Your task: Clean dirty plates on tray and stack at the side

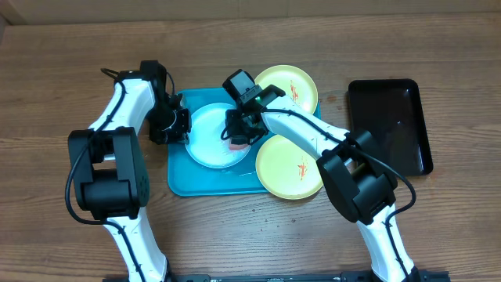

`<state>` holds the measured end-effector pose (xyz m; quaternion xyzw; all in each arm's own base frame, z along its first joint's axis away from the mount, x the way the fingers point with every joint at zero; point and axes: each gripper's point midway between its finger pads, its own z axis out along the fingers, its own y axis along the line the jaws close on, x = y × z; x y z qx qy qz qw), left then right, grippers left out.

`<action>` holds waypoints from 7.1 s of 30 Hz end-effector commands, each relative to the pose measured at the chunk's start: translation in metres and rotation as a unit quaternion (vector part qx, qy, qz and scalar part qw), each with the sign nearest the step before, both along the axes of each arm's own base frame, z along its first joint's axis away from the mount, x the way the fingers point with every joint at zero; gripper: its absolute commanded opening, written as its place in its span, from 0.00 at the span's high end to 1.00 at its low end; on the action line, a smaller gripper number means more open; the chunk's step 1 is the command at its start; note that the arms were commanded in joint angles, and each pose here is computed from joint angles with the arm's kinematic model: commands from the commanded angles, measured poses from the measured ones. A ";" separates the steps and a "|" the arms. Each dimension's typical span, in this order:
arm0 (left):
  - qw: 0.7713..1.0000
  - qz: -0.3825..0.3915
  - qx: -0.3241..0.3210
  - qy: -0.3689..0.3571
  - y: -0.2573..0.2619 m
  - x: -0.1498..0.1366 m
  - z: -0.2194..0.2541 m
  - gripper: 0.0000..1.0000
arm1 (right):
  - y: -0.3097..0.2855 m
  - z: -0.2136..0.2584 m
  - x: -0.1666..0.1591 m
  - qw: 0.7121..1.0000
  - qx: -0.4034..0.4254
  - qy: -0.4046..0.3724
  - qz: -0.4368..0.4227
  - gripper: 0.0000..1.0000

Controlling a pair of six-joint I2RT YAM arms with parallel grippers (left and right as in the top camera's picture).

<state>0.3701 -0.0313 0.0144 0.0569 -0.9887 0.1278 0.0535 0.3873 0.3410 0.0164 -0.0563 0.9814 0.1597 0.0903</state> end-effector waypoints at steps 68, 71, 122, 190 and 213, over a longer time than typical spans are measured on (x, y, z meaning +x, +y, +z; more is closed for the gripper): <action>0.997 -0.017 -0.075 -0.003 0.006 -0.004 0.004 0.96 | 0.018 0.007 0.055 0.987 0.005 -0.146 0.065 0.96; 0.997 -0.017 -0.075 -0.003 0.006 -0.004 0.004 0.96 | 0.000 0.005 0.066 0.987 -0.020 -0.151 0.045 0.96; 0.988 -0.137 -0.066 -0.031 -0.014 -0.011 -0.014 0.68 | -0.080 0.208 0.024 0.998 0.039 -0.042 0.031 0.96; 0.812 0.145 0.425 -0.373 0.023 -0.015 0.229 0.96 | -0.129 0.199 0.035 0.999 -0.016 -0.034 -0.012 0.96; 0.676 0.135 0.558 -0.462 0.014 -0.027 0.258 0.96 | -0.128 0.199 0.037 0.999 -0.014 -0.036 -0.014 0.96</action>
